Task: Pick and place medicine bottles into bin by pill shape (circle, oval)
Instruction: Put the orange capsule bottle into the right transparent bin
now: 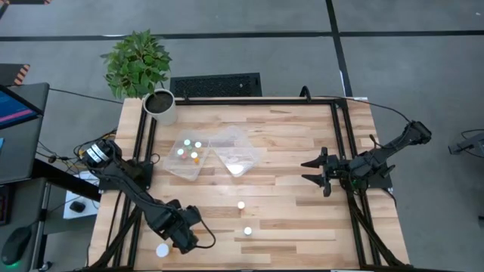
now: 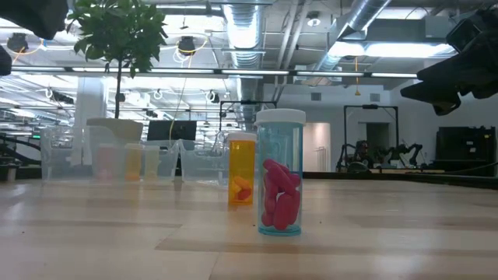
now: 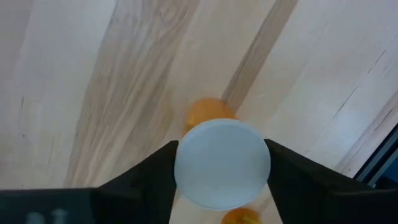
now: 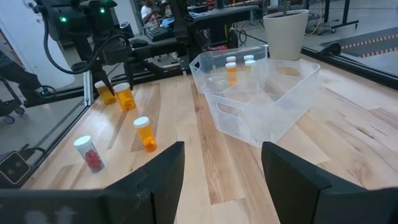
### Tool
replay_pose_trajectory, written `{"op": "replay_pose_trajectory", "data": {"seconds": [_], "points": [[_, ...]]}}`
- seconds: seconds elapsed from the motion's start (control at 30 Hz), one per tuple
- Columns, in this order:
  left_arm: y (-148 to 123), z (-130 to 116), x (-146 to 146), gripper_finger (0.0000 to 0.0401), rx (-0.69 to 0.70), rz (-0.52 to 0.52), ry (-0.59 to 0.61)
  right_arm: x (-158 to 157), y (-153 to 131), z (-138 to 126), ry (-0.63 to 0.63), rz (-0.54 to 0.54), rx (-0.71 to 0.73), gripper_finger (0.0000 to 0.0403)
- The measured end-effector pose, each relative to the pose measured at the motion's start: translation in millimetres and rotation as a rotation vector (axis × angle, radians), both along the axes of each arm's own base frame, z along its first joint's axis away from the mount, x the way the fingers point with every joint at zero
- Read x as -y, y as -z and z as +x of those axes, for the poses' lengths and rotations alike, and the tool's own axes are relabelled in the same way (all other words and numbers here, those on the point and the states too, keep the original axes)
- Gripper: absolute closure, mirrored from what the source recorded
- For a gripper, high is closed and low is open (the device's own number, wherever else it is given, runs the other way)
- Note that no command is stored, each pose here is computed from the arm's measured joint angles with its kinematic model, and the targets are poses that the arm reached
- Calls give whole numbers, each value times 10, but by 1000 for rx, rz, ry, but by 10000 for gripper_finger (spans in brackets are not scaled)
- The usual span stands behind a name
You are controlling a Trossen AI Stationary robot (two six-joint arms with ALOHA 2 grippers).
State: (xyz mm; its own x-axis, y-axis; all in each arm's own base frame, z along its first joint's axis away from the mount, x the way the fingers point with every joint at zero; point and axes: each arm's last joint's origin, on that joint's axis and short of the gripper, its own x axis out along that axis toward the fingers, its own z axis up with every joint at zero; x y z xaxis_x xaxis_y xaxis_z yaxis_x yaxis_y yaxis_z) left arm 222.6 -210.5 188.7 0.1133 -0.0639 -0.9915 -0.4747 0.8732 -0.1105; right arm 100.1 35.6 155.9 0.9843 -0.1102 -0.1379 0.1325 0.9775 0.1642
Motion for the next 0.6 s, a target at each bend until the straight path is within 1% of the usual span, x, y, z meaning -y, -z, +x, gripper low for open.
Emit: {"op": "replay_pose_trajectory", "data": {"seconds": [0.07, 0.17, 0.3, 0.4, 0.6], "points": [[-1, 6, -9, 207, 0, 1, 4, 0, 0, 0, 0, 0, 0, 177], [-1, 27, -31, 207, 1, 3, 7, 0, 0, 0, 0, 0, 0, 177], [-1, 74, -83, 187, 1, 5, 9, 0, 0, 0, 0, 0, 0, 177], [0, 127, -150, 181, -12, -5, 38, 0, 0, 0, 0, 0, 0, 177], [-9, 314, -416, 204, -33, -36, 104, 0, 0, 0, 0, 0, 0, 177]]}}
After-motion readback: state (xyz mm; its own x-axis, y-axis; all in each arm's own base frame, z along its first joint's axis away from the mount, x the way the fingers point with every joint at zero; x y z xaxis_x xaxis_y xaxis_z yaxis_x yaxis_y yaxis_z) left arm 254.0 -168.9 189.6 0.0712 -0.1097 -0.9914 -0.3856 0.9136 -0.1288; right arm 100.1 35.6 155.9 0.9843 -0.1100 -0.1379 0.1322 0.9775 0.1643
